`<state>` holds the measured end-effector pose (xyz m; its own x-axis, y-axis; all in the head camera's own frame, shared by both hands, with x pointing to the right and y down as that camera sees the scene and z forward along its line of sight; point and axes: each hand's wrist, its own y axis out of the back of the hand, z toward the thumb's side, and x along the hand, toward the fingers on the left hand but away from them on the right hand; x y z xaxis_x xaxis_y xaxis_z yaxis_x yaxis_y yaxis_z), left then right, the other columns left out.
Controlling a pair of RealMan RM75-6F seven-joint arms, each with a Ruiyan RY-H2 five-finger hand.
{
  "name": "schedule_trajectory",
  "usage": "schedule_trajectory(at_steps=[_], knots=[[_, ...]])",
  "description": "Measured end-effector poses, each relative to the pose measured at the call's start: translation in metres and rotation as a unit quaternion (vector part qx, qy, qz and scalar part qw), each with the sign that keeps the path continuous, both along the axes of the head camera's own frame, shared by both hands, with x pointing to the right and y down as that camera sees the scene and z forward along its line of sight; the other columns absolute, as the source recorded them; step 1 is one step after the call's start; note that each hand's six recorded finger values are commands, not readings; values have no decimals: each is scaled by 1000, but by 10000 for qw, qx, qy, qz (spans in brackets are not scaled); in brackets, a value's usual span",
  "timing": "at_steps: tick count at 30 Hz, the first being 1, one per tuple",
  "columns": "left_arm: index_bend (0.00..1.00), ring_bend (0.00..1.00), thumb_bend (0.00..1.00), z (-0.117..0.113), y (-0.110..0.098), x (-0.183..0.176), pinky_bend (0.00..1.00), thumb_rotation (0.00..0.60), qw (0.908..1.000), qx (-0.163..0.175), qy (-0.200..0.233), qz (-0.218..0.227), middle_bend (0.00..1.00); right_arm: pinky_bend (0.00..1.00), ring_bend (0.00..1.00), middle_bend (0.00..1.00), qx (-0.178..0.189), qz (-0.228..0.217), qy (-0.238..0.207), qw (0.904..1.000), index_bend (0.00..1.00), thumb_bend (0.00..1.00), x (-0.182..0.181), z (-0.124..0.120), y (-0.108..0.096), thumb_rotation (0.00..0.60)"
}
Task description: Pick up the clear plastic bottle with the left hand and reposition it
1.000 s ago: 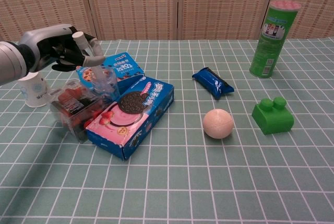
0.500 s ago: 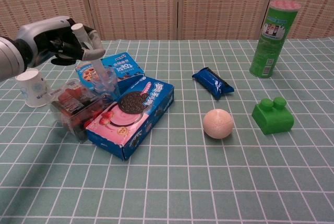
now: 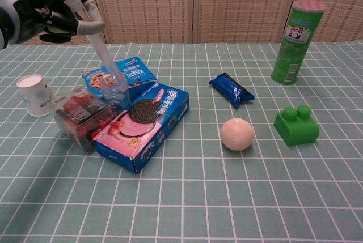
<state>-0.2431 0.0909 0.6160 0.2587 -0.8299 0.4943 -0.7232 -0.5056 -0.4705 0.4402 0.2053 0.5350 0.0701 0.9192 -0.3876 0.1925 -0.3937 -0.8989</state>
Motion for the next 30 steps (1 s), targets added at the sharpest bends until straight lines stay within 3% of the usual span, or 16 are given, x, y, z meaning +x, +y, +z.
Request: schedule_trajectory(at_steps=[9, 22, 30], knots=[[780, 1000, 507, -34, -11, -16, 1000, 600, 9997, 122, -142, -155, 1000, 349, 127, 181, -8, -42, -28, 10000, 227, 471, -2, 0, 1, 600], [785, 1000, 507, -86, -4, -52, 1000, 600, 9985, 122, -523, -90, 1000, 349, 127, 182, 31, -80, -113, 9999, 227, 470, -4, -4, 2, 600], [785, 1000, 508, -98, 7, -87, 1000, 600, 9983, 171, -471, -290, 1000, 349, 127, 184, 64, -134, -105, 9998, 227, 471, -7, -6, 4, 600]])
